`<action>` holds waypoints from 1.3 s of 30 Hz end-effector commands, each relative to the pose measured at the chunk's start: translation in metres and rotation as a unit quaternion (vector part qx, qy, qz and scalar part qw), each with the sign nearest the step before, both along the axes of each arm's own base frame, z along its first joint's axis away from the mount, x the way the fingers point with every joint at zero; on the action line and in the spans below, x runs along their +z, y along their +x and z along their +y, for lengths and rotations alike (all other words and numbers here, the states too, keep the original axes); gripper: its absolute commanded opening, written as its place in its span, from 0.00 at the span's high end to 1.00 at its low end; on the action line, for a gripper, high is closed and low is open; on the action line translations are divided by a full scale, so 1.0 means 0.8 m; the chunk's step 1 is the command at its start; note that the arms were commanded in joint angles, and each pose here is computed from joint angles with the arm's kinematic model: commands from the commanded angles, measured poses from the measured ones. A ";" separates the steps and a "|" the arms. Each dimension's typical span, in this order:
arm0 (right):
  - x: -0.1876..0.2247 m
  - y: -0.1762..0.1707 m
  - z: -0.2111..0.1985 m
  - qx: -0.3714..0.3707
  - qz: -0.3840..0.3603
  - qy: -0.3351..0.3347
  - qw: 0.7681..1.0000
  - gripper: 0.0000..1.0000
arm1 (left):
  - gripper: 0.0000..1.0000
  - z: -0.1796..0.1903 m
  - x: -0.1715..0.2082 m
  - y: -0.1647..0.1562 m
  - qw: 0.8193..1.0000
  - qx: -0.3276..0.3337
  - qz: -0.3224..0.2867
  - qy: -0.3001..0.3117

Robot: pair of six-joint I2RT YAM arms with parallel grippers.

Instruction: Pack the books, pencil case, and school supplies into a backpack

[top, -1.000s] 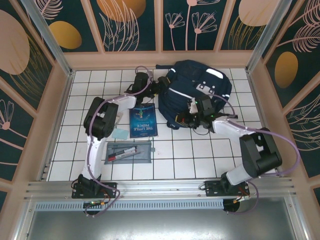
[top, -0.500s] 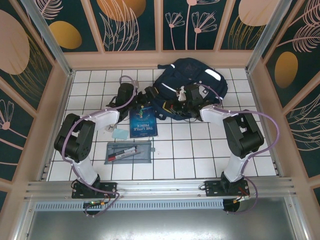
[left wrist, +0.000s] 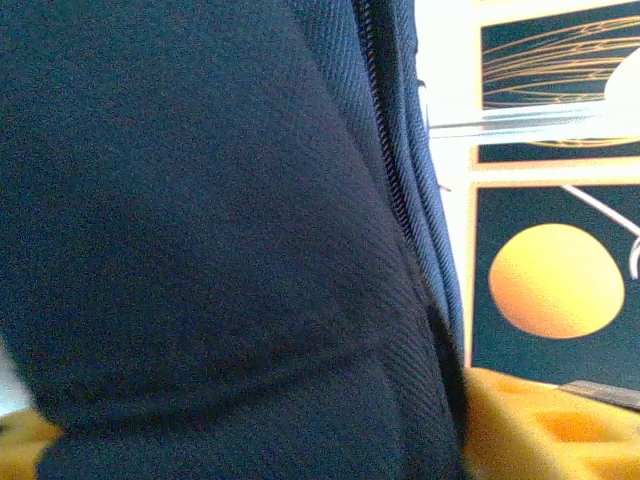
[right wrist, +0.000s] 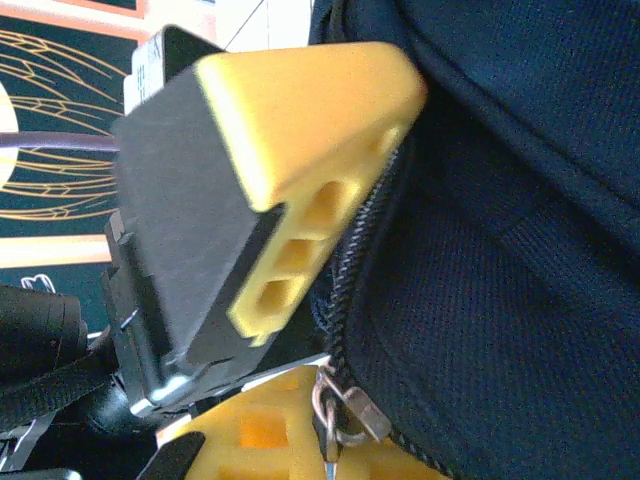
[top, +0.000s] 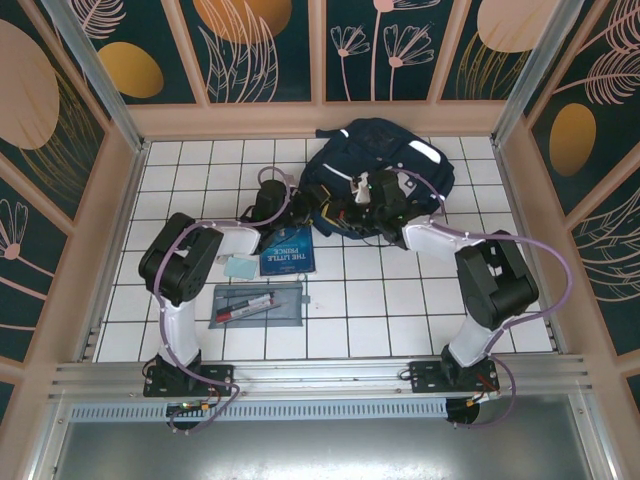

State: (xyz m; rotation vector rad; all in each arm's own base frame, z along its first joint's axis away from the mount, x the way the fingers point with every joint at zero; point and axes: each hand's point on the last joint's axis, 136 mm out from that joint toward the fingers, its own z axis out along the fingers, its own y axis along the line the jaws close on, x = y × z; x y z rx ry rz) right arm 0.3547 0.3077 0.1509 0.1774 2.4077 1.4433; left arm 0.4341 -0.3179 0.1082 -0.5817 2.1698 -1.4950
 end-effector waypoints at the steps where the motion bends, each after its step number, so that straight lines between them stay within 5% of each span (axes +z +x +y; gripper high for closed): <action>1: 0.043 -0.012 0.008 0.018 -0.051 0.022 0.998 1.00 | 0.74 -0.006 0.020 0.009 0.999 0.010 -0.020 -0.034; 2: 0.032 -0.014 0.002 0.014 -0.045 0.002 0.999 1.00 | 0.88 -0.003 0.020 0.010 0.999 0.013 -0.023 -0.025; 5: 0.006 -0.025 -0.014 0.016 -0.030 -0.050 0.998 1.00 | 1.00 0.002 0.022 0.010 0.999 0.013 -0.030 0.003; 11: -0.044 -0.068 -0.063 0.044 0.019 -0.146 0.988 1.00 | 1.00 0.021 0.018 0.015 0.999 0.017 -0.035 0.035; 16: -0.078 -0.076 -0.133 -0.003 0.053 -0.217 0.975 1.00 | 1.00 0.029 0.017 0.016 0.998 0.007 -0.041 0.044; 39: -0.112 0.048 -0.385 -0.196 0.039 -0.457 0.867 1.00 | 1.00 0.028 0.068 -0.030 0.994 -0.069 -0.071 0.049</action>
